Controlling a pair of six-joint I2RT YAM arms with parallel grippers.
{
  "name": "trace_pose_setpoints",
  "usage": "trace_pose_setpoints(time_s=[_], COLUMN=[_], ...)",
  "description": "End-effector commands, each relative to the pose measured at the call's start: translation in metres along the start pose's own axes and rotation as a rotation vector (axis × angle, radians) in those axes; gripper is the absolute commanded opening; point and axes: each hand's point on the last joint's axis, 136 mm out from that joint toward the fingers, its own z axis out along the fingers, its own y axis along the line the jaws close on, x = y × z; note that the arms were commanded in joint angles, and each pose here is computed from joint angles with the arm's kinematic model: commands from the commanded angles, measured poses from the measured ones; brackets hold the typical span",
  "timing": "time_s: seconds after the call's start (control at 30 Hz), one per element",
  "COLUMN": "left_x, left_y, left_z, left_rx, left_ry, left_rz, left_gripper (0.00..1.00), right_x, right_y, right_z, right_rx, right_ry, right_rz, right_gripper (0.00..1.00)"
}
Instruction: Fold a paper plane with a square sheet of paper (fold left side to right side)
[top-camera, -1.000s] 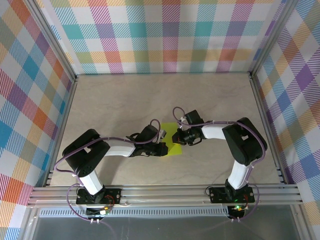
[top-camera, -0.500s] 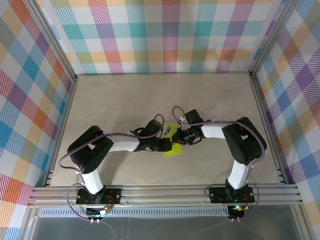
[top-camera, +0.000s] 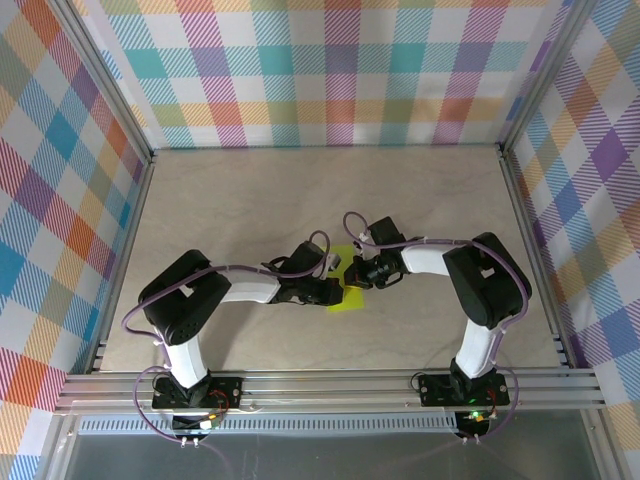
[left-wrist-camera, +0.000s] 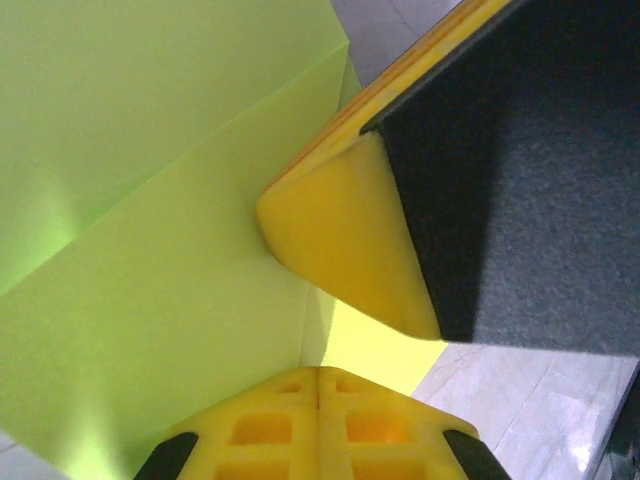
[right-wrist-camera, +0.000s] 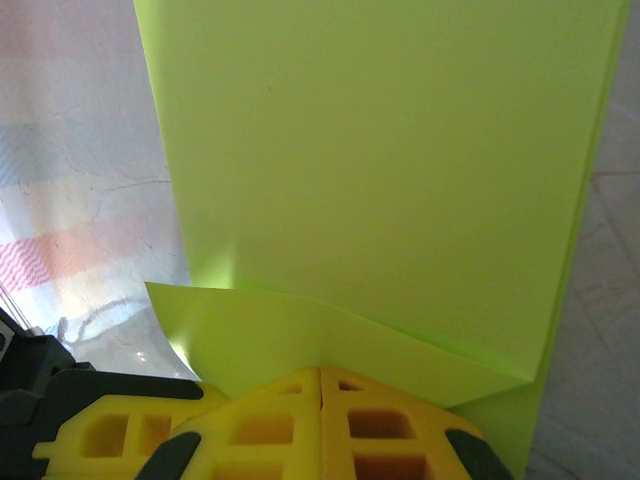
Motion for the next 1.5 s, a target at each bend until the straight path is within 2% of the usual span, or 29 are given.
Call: trace_pose_setpoints(time_s=[0.0, 0.33, 0.83, 1.07, 1.23, 1.47], left_x=[0.032, 0.059, 0.081, 0.081, 0.064, 0.019], left_y=[0.016, 0.023, 0.037, 0.036, 0.023, 0.011], left_z=[-0.005, -0.011, -0.020, -0.028, -0.039, -0.065], left_rx=[-0.022, -0.002, -0.028, -0.028, 0.000, 0.035], left_ry=[0.091, 0.138, 0.137, 0.114, 0.058, -0.100], left_rz=[-0.027, -0.032, -0.062, -0.056, -0.042, -0.031], left_gripper=[0.00, 0.00, 0.00, 0.00, 0.00, 0.26], right_x=[0.022, 0.021, 0.019, 0.015, 0.005, -0.015], right_y=[-0.044, -0.053, -0.051, -0.041, -0.012, 0.035], right_z=[0.009, 0.008, 0.007, 0.004, -0.002, -0.024], right_rx=[0.154, 0.169, 0.160, 0.127, 0.019, -0.130], right_ry=[0.075, 0.088, 0.094, 0.086, 0.053, -0.031], right_rz=[0.062, 0.079, 0.078, 0.062, 0.031, -0.026], right_gripper=[0.00, 0.00, 0.00, 0.00, 0.00, 0.00])
